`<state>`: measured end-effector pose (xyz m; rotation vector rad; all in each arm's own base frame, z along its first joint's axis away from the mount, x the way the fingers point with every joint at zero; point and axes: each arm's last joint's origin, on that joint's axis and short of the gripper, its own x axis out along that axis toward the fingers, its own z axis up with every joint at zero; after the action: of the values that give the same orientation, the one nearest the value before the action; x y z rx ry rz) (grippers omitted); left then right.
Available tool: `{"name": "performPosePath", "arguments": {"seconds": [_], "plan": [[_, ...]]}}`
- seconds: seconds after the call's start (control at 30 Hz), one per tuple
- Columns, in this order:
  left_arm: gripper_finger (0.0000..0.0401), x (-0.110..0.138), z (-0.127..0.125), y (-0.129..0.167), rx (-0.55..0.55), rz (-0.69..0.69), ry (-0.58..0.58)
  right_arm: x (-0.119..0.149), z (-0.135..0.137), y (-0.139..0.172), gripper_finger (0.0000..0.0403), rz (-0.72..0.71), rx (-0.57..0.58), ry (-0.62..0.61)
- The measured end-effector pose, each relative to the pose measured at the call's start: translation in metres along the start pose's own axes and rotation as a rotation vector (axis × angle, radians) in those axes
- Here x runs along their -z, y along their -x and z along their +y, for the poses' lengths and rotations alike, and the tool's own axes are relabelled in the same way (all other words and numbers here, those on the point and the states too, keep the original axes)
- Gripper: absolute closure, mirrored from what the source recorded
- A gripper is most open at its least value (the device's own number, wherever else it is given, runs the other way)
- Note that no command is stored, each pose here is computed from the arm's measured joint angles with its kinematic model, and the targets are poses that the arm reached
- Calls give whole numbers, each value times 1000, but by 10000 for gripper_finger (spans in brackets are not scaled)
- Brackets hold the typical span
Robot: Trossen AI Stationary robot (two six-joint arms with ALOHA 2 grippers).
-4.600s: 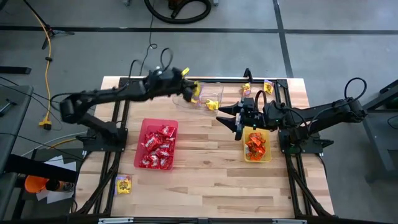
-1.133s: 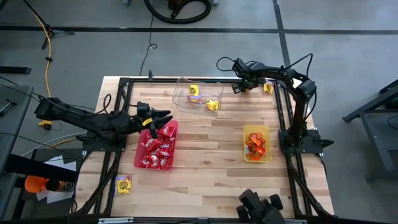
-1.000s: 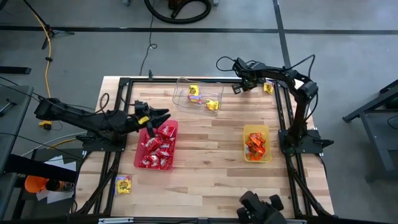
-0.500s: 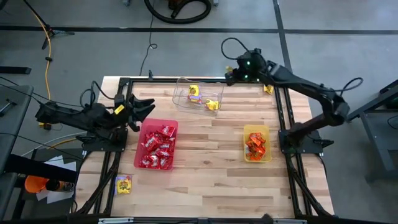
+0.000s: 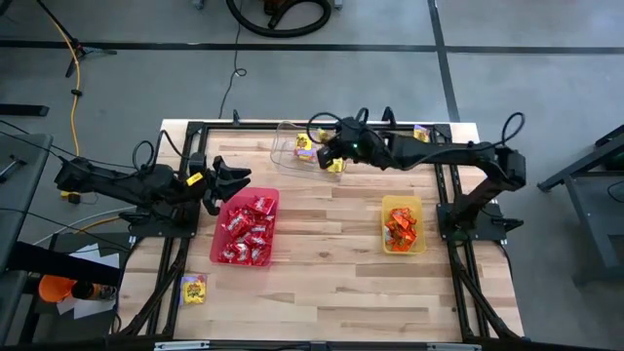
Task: Sort candy
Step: Put the yellow candy into the transparent bin
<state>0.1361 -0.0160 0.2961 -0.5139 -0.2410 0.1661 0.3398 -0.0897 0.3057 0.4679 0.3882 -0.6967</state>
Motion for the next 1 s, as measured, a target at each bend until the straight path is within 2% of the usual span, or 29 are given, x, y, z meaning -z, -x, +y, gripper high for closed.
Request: {"name": "performPosePath", "arguments": {"seconds": [0.13,0.23,0.5,0.67,0.87,1.0], "plan": [[243,1,0,-1,-3,4,13,-2,-16,-17,372,13,51,-78],[243,1,0,-2,-12,2,13,-3,-29,-25,344,66,46,-118],[243,2,2,-3,-88,-26,10,-5,-33,-26,210,84,11,-60],[243,6,3,-7,-120,-23,39,-16,-30,-7,153,95,-141,42],[243,15,4,-15,-138,9,56,-30,-13,47,145,66,-386,107],[243,19,1,-22,-115,9,62,-25,9,86,145,65,-534,158]]}}
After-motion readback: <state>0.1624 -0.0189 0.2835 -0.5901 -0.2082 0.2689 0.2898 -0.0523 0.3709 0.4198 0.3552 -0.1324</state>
